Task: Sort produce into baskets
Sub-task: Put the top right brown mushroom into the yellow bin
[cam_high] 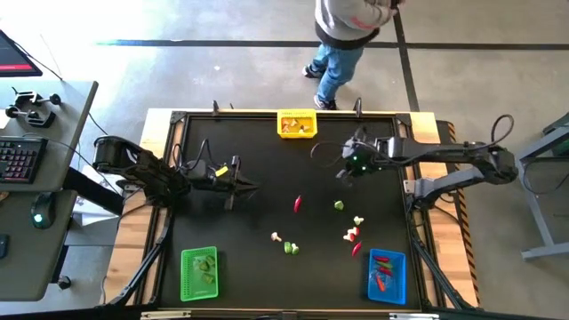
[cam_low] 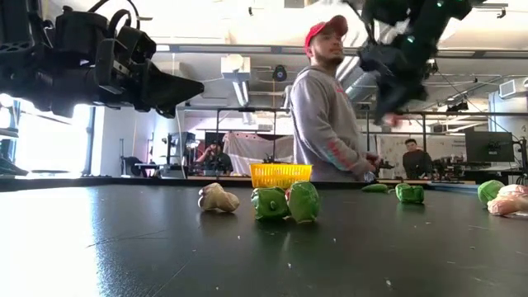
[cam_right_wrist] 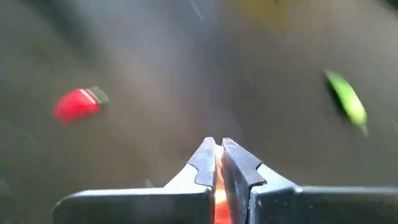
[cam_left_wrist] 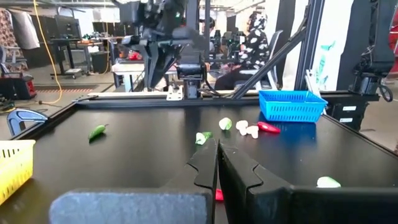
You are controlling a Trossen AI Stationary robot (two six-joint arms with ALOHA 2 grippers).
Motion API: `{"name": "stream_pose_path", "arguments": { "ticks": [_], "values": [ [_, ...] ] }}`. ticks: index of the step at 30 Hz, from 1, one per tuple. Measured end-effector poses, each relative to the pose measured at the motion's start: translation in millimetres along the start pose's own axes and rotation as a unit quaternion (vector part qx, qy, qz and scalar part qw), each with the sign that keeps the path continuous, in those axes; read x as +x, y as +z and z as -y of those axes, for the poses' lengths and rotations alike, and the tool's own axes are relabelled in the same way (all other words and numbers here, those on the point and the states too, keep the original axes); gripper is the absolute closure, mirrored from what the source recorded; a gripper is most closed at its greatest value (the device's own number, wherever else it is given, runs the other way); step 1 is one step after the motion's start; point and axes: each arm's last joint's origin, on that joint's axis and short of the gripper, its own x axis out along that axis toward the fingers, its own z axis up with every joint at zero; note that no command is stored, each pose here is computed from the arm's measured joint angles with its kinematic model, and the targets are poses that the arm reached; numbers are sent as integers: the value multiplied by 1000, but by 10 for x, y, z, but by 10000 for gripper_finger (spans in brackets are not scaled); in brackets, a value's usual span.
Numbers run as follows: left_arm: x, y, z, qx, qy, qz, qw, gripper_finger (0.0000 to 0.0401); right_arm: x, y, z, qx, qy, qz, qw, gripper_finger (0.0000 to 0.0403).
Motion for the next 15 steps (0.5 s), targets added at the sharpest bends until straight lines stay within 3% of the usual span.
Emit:
{"name": "stream_pose_path", "arguments": {
  "ticks": [4, 9, 15],
  "values": [
    [1, 6, 0, 0, 0, 3, 1000, 401, 120, 235, -175, -33, 21, 118, 992, 400],
    [1, 6, 0, -4, 0, 3, 1000, 401, 477, 556, -262, -49, 3, 229, 972, 400],
    [1, 6, -1, -3, 1, 3, 1000, 401, 864, 919, -111, -33, -37, 294, 954, 400]
  ]
}}
